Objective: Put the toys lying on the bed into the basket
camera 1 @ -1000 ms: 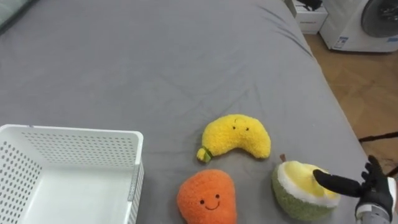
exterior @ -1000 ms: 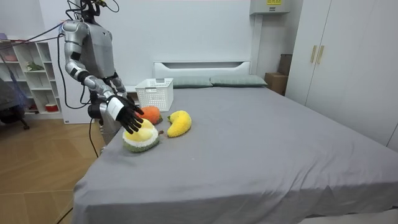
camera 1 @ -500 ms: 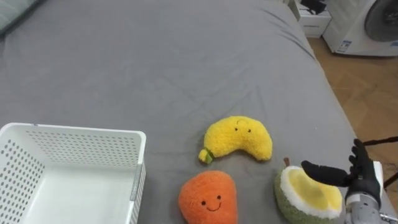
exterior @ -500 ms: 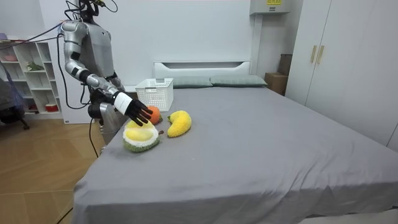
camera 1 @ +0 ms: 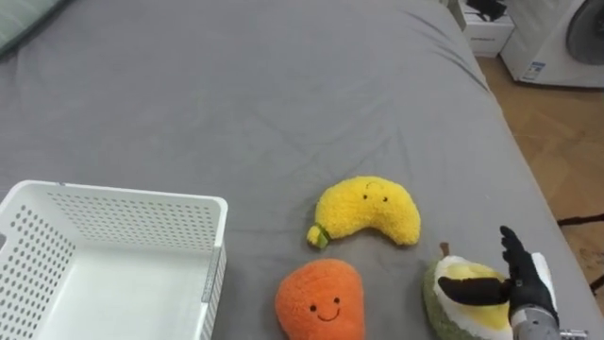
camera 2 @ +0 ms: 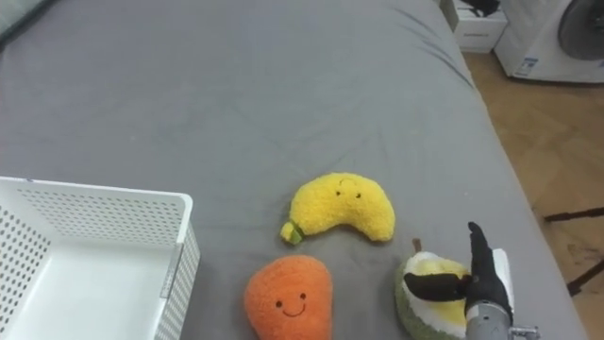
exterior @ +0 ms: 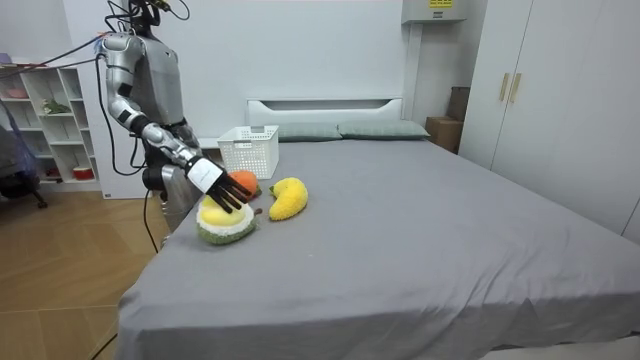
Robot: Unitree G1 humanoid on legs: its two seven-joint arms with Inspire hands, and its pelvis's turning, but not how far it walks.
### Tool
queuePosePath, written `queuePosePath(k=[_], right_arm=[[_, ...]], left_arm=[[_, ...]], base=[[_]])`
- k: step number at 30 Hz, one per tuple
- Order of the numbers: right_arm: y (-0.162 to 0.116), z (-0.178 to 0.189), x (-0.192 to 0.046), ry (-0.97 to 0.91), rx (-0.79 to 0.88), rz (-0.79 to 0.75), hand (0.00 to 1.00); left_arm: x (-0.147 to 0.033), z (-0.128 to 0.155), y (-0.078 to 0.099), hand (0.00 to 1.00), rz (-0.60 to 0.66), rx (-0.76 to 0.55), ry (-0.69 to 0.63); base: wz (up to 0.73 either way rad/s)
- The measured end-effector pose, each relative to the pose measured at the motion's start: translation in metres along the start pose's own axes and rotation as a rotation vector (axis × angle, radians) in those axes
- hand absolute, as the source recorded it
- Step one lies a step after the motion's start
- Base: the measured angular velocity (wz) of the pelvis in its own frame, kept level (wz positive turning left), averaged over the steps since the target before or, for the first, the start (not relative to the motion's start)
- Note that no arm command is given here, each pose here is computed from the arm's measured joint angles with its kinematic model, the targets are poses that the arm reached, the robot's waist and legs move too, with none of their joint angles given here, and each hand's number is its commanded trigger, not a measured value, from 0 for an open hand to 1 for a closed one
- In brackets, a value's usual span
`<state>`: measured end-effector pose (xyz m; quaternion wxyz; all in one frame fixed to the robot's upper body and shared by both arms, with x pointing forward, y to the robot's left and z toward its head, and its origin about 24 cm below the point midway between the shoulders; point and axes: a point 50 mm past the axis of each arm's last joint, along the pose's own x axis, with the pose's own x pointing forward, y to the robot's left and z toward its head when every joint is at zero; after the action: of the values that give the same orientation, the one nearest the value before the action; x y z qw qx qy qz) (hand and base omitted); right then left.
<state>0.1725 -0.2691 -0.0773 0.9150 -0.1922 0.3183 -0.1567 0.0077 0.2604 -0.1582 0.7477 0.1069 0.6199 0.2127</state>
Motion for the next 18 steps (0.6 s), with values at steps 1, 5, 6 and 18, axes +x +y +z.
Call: queuePosePath(k=[1, 5, 6, 18], right_arm=[[0.002, -0.007, 0.0, 0.03, -0.008, 0.014, 0.0], [0.007, -0.026, -0.003, 0.102, -0.067, 0.075, 0.0], [0.007, -0.027, -0.003, 0.108, -0.075, 0.084, 0.0], [0.003, -0.048, -0.002, 0.202, -0.138, 0.126, 1.0]], left_arm=[[0.0, 0.0, 0.0, 0.0, 0.0, 0.0, 0.001], [0.0, -0.001, 0.001, 0.0, 0.001, 0.002, 0.011], [0.0, -0.002, 0.001, 0.0, 0.002, 0.003, 0.015], [-0.001, -0.004, -0.001, 0.0, -0.002, 0.012, 0.036]], base=[[0.2], [0.09], [0.0], [0.01]])
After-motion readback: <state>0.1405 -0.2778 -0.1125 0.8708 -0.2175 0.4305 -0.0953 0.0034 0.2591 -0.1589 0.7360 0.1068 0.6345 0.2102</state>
